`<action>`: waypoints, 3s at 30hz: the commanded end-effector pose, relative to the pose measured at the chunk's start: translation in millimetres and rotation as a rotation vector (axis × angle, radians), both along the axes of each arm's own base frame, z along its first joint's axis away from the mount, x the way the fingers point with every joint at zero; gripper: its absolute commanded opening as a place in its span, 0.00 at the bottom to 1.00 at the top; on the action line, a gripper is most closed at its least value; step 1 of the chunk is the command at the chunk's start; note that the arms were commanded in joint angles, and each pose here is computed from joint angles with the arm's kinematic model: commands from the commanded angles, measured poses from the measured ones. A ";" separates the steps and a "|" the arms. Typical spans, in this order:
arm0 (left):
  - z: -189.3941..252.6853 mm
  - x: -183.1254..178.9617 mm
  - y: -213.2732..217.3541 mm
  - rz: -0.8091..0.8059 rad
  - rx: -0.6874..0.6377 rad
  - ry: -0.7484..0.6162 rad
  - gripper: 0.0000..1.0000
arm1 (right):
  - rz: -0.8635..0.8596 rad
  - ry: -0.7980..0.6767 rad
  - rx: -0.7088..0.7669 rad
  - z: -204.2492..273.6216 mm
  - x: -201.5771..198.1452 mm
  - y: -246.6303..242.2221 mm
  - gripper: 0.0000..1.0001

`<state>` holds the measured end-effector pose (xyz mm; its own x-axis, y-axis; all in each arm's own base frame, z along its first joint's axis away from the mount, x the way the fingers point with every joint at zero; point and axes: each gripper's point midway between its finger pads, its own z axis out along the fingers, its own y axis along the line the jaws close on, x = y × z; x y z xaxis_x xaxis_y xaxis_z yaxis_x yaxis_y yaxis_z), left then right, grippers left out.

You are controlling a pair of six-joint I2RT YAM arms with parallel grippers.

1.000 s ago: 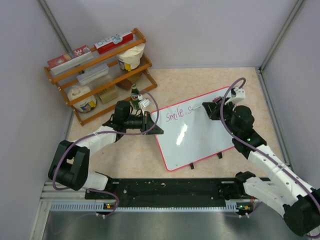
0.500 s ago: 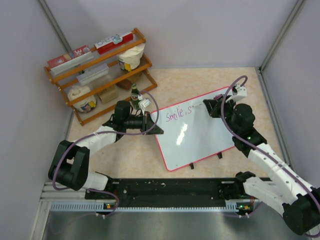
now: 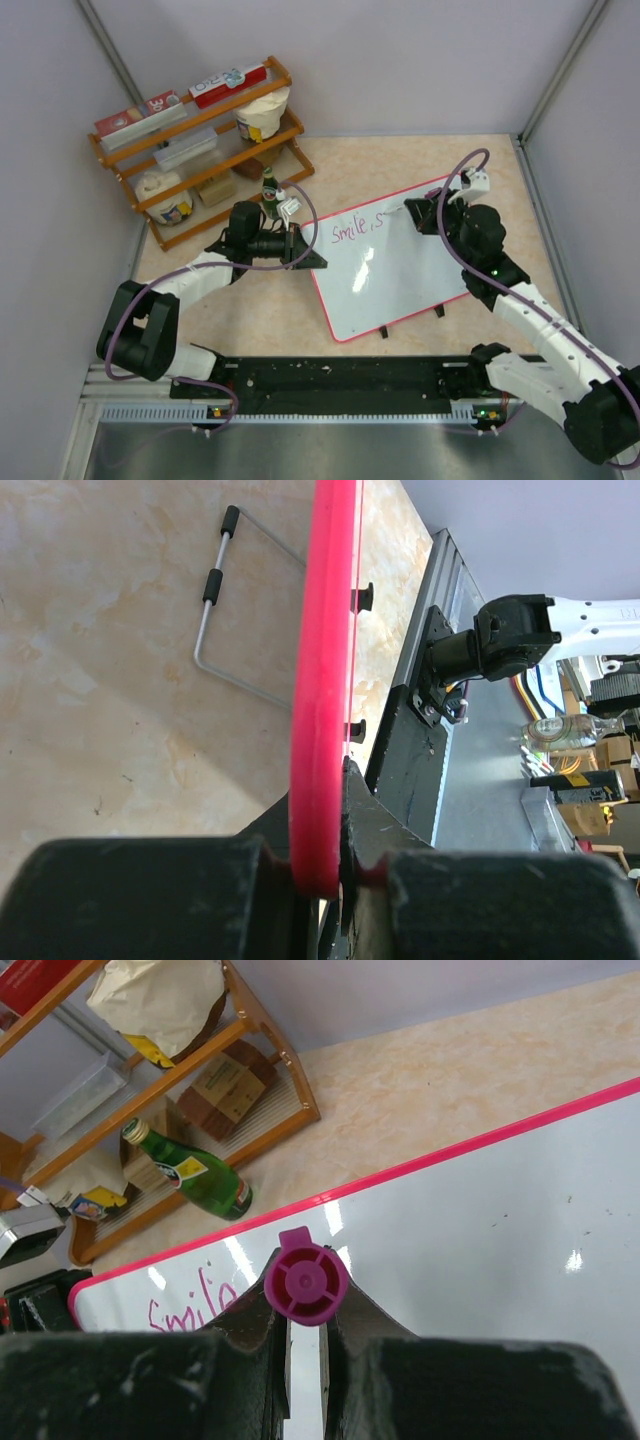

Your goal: Write a sentence on the whiteboard

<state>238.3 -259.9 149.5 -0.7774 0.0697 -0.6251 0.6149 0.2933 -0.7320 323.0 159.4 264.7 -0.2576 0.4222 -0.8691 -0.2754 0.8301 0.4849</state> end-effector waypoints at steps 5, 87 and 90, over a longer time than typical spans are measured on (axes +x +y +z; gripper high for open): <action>-63.4 -11.2 12.3 -0.009 0.200 -0.052 0.00 | 0.000 -0.003 -0.038 -6.5 -6.4 -7.3 0.00; -64.2 -12.3 11.3 -0.012 0.199 -0.054 0.00 | -0.042 0.041 -0.058 -19.6 -3.9 -18.2 0.00; -64.9 -13.3 11.3 -0.014 0.200 -0.051 0.00 | -0.027 0.041 -0.054 -20.4 -5.8 -16.0 0.00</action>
